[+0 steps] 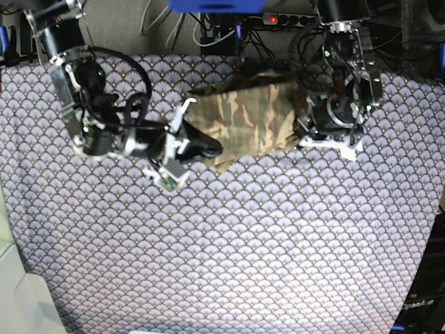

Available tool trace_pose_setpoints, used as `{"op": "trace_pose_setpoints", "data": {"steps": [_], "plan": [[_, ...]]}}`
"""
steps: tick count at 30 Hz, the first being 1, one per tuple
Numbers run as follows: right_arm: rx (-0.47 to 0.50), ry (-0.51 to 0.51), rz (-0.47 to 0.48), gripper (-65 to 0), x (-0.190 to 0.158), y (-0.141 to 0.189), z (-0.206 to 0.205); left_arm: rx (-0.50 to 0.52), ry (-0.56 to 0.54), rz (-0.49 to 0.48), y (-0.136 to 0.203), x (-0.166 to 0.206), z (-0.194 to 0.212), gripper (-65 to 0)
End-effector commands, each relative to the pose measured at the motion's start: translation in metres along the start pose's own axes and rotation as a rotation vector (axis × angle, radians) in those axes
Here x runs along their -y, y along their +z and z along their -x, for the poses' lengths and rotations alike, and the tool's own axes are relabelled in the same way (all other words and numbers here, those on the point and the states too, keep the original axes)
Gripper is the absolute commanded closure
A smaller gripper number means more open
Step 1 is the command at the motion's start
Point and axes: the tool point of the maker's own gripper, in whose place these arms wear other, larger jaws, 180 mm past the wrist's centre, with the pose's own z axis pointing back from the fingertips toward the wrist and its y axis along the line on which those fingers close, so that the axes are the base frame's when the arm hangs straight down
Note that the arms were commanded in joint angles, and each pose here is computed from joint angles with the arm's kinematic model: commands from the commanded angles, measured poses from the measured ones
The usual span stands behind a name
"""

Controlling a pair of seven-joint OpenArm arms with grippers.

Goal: Fold the T-shirt properly
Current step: 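Press the bundle's edges with both grippers to square it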

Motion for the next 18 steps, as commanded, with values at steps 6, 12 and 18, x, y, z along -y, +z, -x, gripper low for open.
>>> {"op": "trace_pose_setpoints", "data": {"steps": [6,12,18], "plan": [[0.061,-0.061,-0.031,0.0,-0.019,0.000,0.010,0.035,-0.008,0.005,0.003,0.005,-0.009,0.0],[0.058,-0.167,-0.029,0.0,-0.017,-0.008,0.035,0.040,-0.010,0.001,0.003,0.003,-0.011,0.0],[0.020,-0.329,0.015,0.0,0.005,-0.016,0.083,0.044,-0.011,0.000,0.003,0.003,-0.012,0.0]]}}
